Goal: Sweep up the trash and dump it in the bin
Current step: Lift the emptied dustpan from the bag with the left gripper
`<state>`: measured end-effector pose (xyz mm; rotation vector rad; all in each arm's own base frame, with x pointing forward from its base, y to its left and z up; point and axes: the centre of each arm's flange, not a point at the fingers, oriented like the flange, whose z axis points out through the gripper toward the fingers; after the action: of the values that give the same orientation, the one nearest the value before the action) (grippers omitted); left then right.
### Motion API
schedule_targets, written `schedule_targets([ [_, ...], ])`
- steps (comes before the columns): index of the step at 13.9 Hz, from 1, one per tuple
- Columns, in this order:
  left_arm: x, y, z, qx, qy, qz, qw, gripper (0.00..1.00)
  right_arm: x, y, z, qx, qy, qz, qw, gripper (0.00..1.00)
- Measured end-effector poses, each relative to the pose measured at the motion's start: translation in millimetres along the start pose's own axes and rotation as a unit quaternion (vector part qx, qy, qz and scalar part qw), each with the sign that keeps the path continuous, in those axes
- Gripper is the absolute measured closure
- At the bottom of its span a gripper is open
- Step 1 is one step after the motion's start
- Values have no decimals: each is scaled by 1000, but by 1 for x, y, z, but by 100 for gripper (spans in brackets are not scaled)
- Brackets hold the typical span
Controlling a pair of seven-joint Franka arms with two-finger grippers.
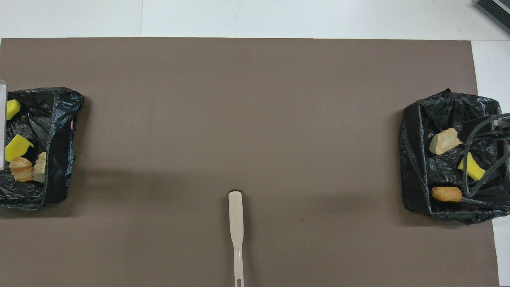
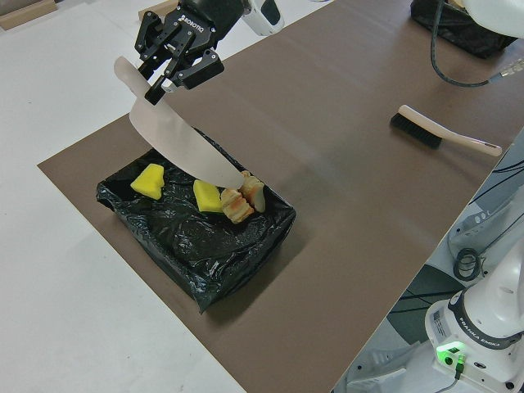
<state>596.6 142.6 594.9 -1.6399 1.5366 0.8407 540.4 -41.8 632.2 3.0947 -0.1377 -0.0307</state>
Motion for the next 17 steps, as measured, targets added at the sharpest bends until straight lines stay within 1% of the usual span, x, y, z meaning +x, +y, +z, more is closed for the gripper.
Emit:
schedule_targets([
  [2,1,3,-18,-15,21,-9,1000,69,-3,0,0,0,-1,0,1000,0],
  [6,16,7,-58,-37,73,-37,996,69,-4,0,1,0,-2,0,1000,0],
  [8,27,11,-73,-53,94,-73,991,69,-4,0,2,0,-2,0,1000,0],
  [9,34,14,-81,-68,104,-109,986,69,-4,0,2,0,-2,0,1000,0],
  [11,51,19,-101,-88,131,-174,972,69,-4,0,2,0,-2,0,1000,0],
  [13,72,26,-132,-107,184,-200,956,69,-4,0,2,0,-2,0,1000,0],
  [14,83,31,-146,-124,215,-219,944,69,-4,0,2,0,-2,0,1000,0],
  [15,93,35,-159,-147,241,-249,926,69,-4,0,2,0,-2,0,1000,0],
  [17,117,42,-184,-190,274,-307,891,69,-4,0,2,0,-2,0,1000,0],
])
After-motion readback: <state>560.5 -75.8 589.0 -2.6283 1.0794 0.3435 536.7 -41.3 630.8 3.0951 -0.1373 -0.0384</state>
